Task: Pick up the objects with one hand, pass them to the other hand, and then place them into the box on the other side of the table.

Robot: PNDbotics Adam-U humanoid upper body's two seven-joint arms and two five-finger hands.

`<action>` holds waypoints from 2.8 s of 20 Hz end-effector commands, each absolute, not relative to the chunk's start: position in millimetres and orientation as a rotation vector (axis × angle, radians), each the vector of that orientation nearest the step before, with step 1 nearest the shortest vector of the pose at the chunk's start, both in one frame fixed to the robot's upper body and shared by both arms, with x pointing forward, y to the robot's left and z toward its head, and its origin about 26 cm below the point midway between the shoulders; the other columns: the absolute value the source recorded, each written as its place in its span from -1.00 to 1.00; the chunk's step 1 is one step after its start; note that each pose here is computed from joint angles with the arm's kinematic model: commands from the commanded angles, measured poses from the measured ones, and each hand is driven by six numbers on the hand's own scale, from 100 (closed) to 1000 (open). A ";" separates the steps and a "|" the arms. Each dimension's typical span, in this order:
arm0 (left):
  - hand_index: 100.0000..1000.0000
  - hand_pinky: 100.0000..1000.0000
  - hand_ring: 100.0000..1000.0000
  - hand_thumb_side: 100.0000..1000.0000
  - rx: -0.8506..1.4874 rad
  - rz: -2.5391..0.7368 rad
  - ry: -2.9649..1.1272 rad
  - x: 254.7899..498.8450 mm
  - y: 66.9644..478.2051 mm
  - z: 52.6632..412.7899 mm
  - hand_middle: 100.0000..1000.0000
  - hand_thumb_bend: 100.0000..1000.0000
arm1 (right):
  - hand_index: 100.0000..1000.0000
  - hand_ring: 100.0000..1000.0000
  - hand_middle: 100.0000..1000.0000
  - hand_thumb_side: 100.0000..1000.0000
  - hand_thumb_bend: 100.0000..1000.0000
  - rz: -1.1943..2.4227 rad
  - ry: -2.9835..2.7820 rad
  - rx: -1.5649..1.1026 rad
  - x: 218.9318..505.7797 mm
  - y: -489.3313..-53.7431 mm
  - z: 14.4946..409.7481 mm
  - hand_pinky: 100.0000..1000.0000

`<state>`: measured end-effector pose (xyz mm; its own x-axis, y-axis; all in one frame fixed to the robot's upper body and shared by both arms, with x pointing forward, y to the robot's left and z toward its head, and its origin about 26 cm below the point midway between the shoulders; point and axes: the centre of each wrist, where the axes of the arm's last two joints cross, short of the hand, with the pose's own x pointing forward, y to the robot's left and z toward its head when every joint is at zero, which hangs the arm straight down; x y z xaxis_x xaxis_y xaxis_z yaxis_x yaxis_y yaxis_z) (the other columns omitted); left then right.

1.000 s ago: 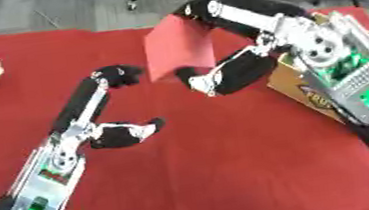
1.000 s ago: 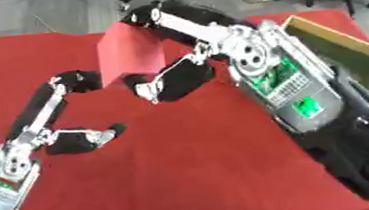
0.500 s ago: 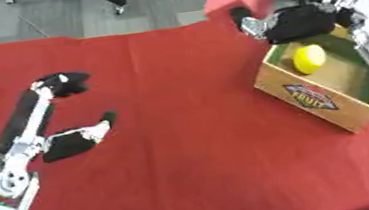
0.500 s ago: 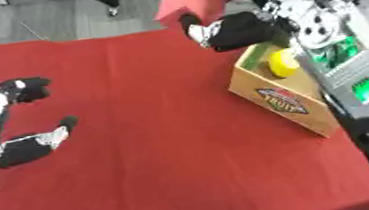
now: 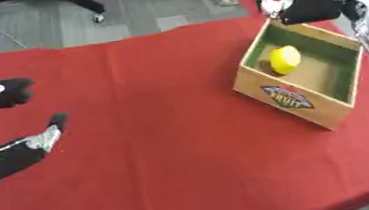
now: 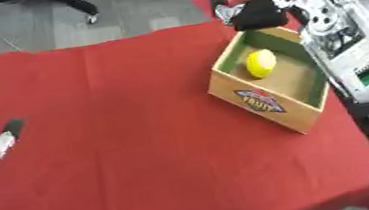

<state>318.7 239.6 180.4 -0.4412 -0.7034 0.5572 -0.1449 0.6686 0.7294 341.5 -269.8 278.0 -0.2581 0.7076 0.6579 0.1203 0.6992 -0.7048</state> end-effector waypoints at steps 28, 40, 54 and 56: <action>0.48 0.49 0.28 -0.52 0.808 -0.555 -2.043 299.2 272.6 214.2 0.11 -0.32 | 0.73 0.66 0.68 -1.00 -1.00 0.580 -1.451 -0.827 372.0 -360.1 211.6 0.77; 0.49 0.50 0.28 -0.49 0.815 -0.542 -2.035 299.2 274.6 212.3 0.11 -0.30 | 0.87 0.72 0.76 -0.88 -0.97 0.575 -1.425 -0.861 375.9 -366.3 206.5 0.81; 0.49 0.50 0.28 -0.44 0.819 -0.540 -2.035 299.2 274.8 212.0 0.11 -0.26 | 1.00 0.74 0.83 -0.70 -0.44 0.678 -1.435 -0.850 376.0 -370.8 208.7 0.87; 0.49 0.50 0.28 -0.43 0.820 -0.540 -2.034 299.2 274.8 211.8 0.11 -0.25 | 1.00 0.74 0.83 -0.77 -0.43 0.684 -1.437 -0.857 376.0 -371.1 208.8 0.87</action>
<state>301.4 269.2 201.1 -0.4072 -0.7006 0.5859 -0.3187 0.7102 0.6277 377.5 -361.0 190.2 0.0520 0.8115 0.5820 0.0525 0.5797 -0.8131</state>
